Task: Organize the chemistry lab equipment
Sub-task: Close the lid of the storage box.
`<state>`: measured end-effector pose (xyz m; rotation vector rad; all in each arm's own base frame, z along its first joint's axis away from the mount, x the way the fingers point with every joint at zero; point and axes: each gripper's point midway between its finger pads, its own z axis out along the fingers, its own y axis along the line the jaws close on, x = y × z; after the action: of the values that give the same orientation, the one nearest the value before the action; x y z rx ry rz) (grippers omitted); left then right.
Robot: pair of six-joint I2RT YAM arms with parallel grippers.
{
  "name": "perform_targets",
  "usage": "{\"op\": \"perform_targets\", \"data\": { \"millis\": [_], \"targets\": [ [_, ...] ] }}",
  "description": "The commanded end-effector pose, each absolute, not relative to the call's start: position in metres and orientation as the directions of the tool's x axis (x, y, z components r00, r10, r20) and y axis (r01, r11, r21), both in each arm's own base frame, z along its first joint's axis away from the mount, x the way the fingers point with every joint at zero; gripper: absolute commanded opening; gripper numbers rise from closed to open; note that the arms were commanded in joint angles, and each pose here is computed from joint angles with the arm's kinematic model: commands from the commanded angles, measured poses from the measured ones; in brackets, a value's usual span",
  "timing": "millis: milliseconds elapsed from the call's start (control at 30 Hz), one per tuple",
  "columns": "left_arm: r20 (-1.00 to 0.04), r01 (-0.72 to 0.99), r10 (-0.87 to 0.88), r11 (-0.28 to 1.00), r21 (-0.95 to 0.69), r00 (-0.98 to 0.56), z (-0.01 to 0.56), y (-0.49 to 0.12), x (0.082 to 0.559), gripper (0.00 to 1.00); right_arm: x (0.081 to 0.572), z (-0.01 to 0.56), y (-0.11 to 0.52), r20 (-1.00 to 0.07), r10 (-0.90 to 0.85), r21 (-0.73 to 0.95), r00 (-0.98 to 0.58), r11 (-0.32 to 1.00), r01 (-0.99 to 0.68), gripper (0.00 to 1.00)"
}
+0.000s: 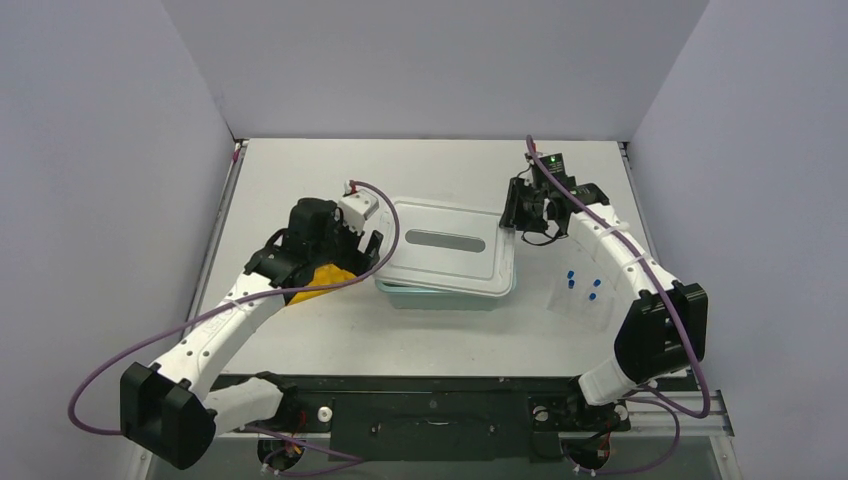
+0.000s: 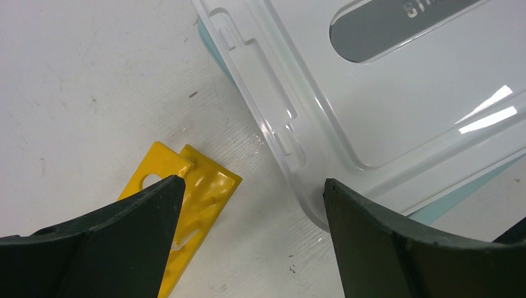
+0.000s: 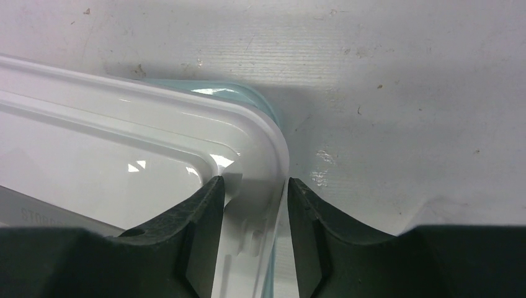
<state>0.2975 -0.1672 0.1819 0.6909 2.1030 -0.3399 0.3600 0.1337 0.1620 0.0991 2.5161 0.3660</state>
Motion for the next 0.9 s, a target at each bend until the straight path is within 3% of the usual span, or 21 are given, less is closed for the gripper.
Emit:
{"op": "perform_targets", "data": {
  "millis": [0, 233, 867],
  "targets": [
    [-0.818, 0.606, 0.384, 0.794, 0.055, -0.429, 0.182, -0.164, 0.292, 0.81, 0.362, 0.164, 0.127, -0.56, 0.099, 0.215, -0.823, 0.976, -0.029, 0.4],
    [-0.809, 0.635, 0.387, 0.772, 0.023, -0.442, 0.177, -0.165, 0.277, 0.8, 0.368, 0.17, 0.125, -0.579, 0.11, 0.201, -0.808, 0.98, -0.011, 0.44],
    [-0.794, 0.758, 0.429, 0.649, -0.06, -0.431, 0.174, -0.182, 0.246, 0.77, 0.387, 0.184, 0.149, -0.613, 0.091, 0.218, -0.784, 0.974, -0.057, 0.42]
  ]
}}
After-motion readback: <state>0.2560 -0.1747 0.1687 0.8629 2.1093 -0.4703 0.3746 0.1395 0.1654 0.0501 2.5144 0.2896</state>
